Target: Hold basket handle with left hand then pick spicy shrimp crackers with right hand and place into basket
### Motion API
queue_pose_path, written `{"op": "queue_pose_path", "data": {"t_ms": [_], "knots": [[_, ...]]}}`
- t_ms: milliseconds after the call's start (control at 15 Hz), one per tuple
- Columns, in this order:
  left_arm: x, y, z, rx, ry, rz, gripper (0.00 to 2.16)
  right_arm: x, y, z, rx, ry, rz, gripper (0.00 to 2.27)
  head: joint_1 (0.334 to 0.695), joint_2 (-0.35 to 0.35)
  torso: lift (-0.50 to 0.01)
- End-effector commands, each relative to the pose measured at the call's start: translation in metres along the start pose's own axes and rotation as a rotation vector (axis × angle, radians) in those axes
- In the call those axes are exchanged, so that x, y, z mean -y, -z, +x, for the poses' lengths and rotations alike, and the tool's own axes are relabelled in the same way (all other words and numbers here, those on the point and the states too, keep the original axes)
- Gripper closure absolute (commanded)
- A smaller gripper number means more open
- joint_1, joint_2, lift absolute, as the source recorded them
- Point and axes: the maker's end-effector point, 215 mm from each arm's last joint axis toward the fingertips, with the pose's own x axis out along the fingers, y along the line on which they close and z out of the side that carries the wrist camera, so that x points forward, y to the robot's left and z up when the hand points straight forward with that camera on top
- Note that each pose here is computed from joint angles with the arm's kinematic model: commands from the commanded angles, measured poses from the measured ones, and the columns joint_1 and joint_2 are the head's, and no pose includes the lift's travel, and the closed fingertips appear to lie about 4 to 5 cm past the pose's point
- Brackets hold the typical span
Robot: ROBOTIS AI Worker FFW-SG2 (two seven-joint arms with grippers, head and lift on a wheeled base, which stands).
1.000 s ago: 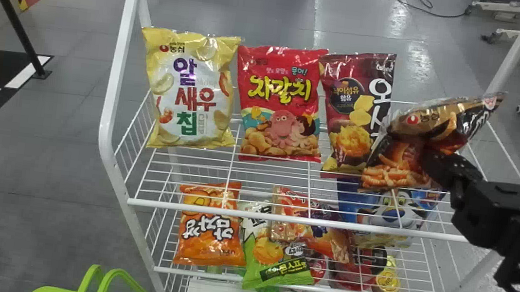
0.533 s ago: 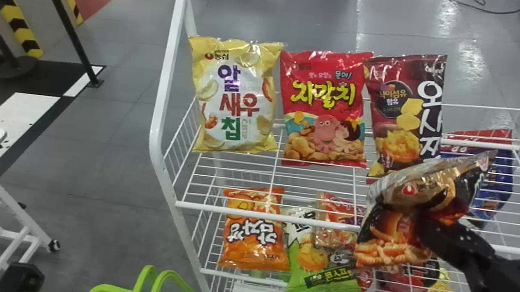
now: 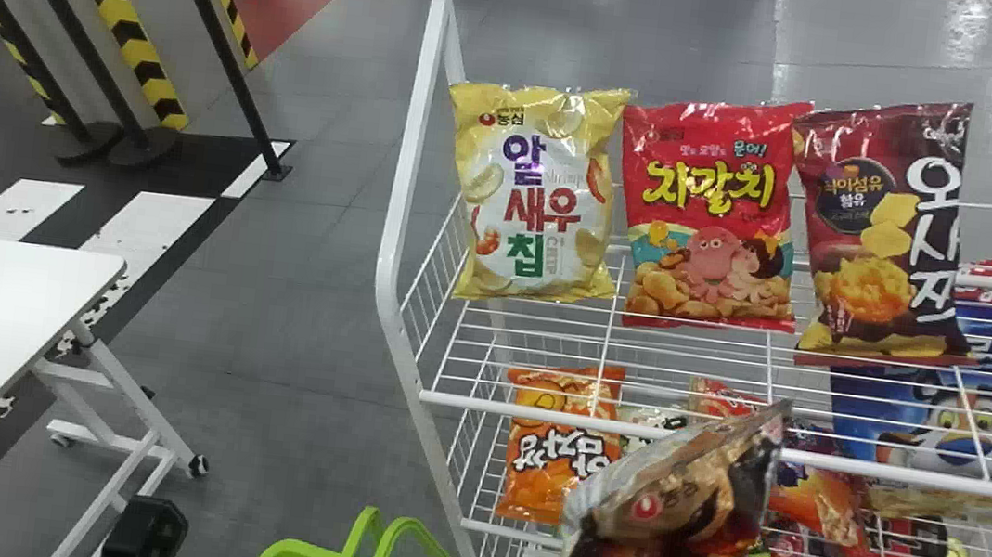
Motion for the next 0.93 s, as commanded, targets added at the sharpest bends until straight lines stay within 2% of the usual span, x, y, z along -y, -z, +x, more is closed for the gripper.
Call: {"op": "queue_pose_path", "data": {"t_ms": [0,200,533,733,867], "knots": [[0.000,0.000,0.000,-0.001,0.000,0.000,1.79,-0.027,0.019,0.009,-0.037,-0.067,0.017,2.24,0.695,0.350,-0.037],[0.002,0.000,0.001,-0.001,0.006,0.001,1.79,-0.055,0.043,0.015,-0.090,-0.198,0.103,2.24,0.695,0.350,-0.037],[0.004,-0.001,0.000,-0.004,0.008,0.007,1.79,-0.071,0.079,0.032,-0.154,-0.330,0.211,2.24,0.695,0.350,-0.037],[0.004,-0.001,0.000,-0.004,0.006,0.008,1.79,-0.080,0.087,0.042,-0.155,-0.499,0.367,2.24,0.695,0.350,-0.037],[0.004,-0.002,-0.001,-0.004,0.004,0.009,1.79,-0.070,0.091,0.049,-0.152,-0.481,0.372,2.23,0.695,0.350,-0.037]]}}
